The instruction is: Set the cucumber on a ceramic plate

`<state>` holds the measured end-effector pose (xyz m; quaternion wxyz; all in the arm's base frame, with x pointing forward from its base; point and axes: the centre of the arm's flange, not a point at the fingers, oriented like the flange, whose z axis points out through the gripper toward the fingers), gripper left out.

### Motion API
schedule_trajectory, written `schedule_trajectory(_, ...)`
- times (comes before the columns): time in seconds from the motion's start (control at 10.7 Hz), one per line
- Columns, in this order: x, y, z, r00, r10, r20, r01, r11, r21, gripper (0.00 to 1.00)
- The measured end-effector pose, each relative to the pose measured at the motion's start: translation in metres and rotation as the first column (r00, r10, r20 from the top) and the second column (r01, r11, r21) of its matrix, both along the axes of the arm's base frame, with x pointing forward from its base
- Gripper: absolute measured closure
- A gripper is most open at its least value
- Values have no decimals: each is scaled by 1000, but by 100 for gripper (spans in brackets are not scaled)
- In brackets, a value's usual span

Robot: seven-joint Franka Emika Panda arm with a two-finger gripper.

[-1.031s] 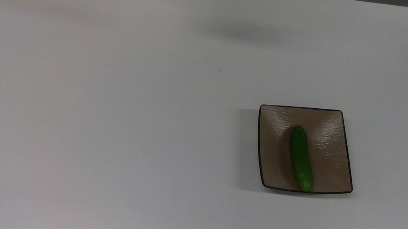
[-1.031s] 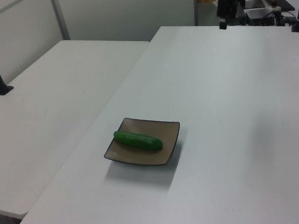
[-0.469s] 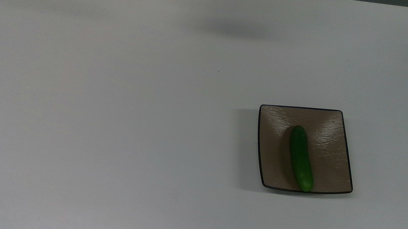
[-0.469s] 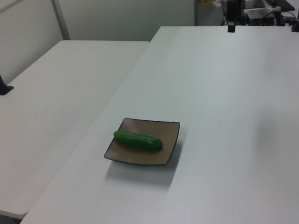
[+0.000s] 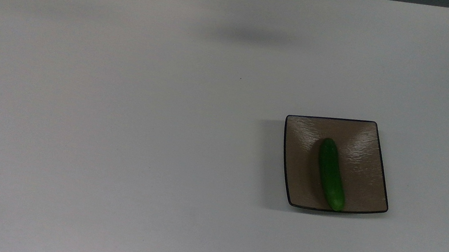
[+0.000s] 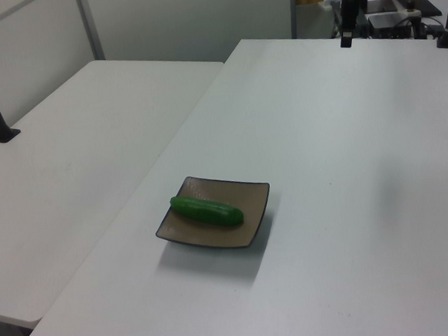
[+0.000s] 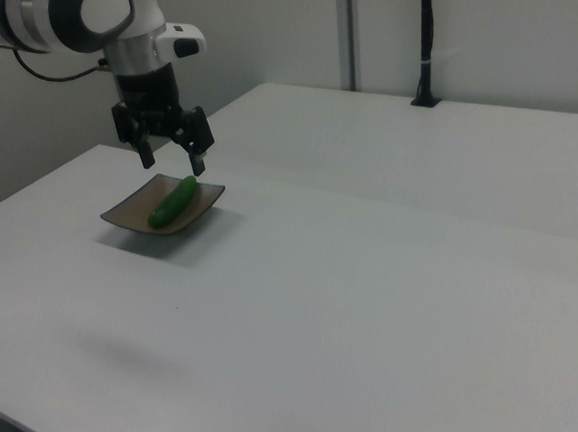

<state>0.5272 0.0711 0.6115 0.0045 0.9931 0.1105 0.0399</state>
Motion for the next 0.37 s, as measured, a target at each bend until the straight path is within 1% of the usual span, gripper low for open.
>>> schedule_trajectory(0.37,0,1,0,1000,3,-1,-3,1000,11,0)
